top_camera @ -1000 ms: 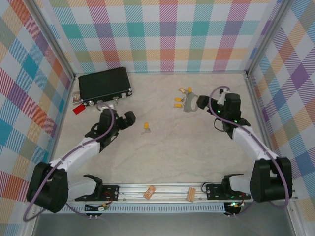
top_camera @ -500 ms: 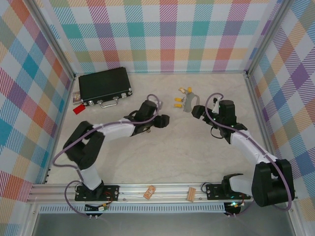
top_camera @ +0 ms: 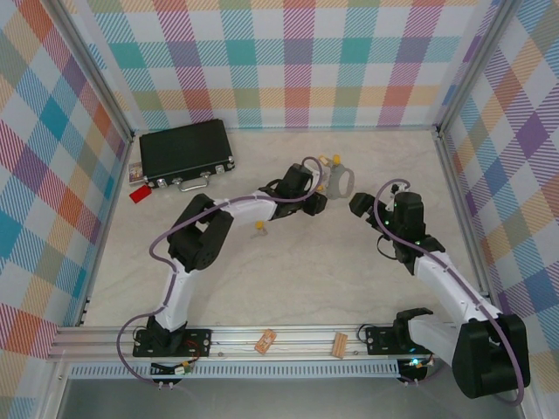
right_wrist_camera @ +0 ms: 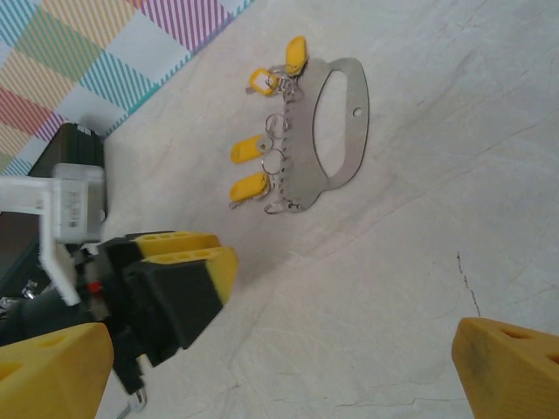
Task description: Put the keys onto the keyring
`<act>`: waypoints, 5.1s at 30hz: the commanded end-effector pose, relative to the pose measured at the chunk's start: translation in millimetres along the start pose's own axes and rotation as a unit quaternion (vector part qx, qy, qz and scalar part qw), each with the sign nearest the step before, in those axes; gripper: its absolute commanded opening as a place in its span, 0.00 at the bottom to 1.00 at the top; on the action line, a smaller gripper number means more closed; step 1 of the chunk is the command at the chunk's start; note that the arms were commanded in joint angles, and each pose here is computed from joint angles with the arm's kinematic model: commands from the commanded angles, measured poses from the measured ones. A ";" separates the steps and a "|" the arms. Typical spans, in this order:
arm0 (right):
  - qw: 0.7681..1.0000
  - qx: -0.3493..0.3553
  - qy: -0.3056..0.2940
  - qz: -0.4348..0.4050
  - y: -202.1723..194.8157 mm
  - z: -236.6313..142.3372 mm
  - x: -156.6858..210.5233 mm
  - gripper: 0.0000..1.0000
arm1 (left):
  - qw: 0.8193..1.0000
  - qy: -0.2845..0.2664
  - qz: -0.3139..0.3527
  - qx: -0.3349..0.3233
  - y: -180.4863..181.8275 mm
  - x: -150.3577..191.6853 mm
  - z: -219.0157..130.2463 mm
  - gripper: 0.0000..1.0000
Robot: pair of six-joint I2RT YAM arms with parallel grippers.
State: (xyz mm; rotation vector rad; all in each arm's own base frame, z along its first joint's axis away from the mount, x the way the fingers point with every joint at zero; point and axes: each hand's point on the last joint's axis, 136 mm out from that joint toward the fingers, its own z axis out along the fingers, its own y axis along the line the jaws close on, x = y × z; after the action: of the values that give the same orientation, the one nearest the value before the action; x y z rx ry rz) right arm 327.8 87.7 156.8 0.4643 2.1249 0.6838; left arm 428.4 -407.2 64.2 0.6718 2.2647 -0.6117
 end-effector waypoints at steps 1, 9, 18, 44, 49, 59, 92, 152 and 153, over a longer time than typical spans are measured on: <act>1.000 -0.003 -0.012 0.012 1.5 -2.0 -5.3 0.99 | 1.000 0.020 0.018 -0.009 -3.8 2.8 11.9 0.39; 1.000 -0.006 -0.008 0.014 3.3 -3.1 -4.6 0.99 | 0.999 0.031 0.027 -0.030 3.2 -5.4 37.0 0.37; 1.000 -0.009 -0.008 0.019 4.4 -4.0 -4.5 0.99 | 0.997 0.050 0.037 -0.049 9.6 -9.7 50.8 0.36; 0.999 -0.030 -0.008 0.020 13.8 -10.6 -5.5 0.99 | 0.996 0.048 0.046 -0.054 -3.5 -22.6 27.2 0.00; 0.998 -0.048 -0.017 0.035 18.5 -12.8 -7.1 0.99 | 0.998 -0.003 0.050 -0.042 -19.0 -43.6 -15.7 0.00; 0.983 -0.177 -0.027 -0.035 65.7 -34.7 -8.5 0.99 | 0.995 -0.089 0.055 0.003 -41.5 -51.6 -120.7 0.00; 0.833 -0.484 0.113 -0.243 219.0 -67.2 67.8 0.34 | 0.902 -0.339 0.065 0.258 -99.4 -56.8 -315.3 0.00; 0.792 -0.563 0.043 -0.233 236.7 -100.8 53.7 0.00 | 0.887 -0.368 -0.023 0.278 -71.2 -63.0 -343.4 0.39; 0.792 -0.562 0.043 -0.232 236.6 -100.6 53.7 0.00 | 0.888 -0.365 -0.021 0.279 -71.5 -60.9 -342.4 0.38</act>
State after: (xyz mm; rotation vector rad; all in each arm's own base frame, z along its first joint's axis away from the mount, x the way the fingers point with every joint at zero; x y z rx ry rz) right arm 237.9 273.3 314.0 -0.7162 1.4667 1.5152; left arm 260.9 -281.4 354.2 0.5252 1.3819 -1.3318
